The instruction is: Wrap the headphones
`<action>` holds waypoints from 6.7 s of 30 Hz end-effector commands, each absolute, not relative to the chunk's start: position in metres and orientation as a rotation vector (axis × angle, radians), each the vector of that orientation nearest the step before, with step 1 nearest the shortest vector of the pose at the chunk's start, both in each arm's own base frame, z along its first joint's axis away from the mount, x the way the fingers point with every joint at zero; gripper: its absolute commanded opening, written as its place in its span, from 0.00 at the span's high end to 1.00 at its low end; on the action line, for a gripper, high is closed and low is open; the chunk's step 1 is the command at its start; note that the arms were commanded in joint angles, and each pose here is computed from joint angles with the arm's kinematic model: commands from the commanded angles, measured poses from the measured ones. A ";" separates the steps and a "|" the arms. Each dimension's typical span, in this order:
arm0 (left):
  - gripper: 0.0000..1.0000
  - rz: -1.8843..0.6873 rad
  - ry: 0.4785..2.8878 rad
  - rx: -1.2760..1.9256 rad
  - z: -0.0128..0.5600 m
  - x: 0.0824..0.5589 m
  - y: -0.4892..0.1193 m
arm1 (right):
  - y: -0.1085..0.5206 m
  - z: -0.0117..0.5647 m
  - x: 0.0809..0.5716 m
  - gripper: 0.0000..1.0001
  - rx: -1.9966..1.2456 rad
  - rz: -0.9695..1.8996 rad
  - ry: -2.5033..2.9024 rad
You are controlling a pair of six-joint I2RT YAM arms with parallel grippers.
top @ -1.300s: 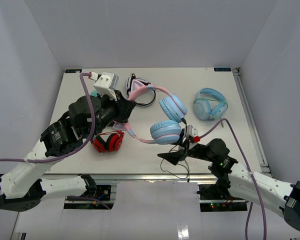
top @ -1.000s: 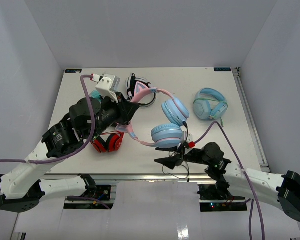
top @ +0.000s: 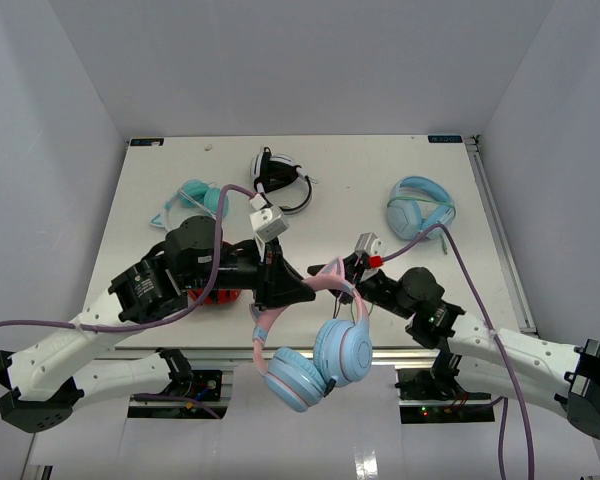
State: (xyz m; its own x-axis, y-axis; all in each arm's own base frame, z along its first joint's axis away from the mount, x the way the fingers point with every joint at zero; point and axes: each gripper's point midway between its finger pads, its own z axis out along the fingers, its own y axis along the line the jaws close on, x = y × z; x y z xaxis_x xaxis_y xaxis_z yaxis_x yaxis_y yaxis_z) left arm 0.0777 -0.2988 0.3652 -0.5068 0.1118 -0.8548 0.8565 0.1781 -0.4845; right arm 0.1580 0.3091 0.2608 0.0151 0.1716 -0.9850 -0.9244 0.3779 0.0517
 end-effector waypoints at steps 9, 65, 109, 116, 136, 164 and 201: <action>1.00 -0.832 2.034 0.908 0.292 0.124 -0.254 | 0.262 0.317 0.201 0.92 -0.578 0.710 1.416; 1.00 -0.062 2.007 0.000 0.299 0.259 -0.200 | 0.336 0.267 0.078 0.92 -0.905 1.425 1.483; 1.00 -0.378 1.845 -0.196 0.352 0.238 -0.177 | 0.343 0.209 0.083 0.92 -0.806 1.093 1.581; 1.00 -0.303 1.832 -0.248 0.342 0.245 -0.170 | 0.352 0.223 0.077 0.92 -0.782 1.137 1.540; 1.00 -0.407 1.810 -0.253 0.361 0.247 -0.187 | 0.377 0.204 0.077 0.92 -0.746 1.013 1.561; 1.00 -0.420 1.791 -0.240 0.382 0.247 -0.187 | 0.402 0.125 0.052 0.73 -0.834 1.087 1.505; 1.00 -0.757 1.737 0.046 0.426 0.172 -0.160 | 0.330 0.131 0.115 0.92 -0.521 0.885 1.499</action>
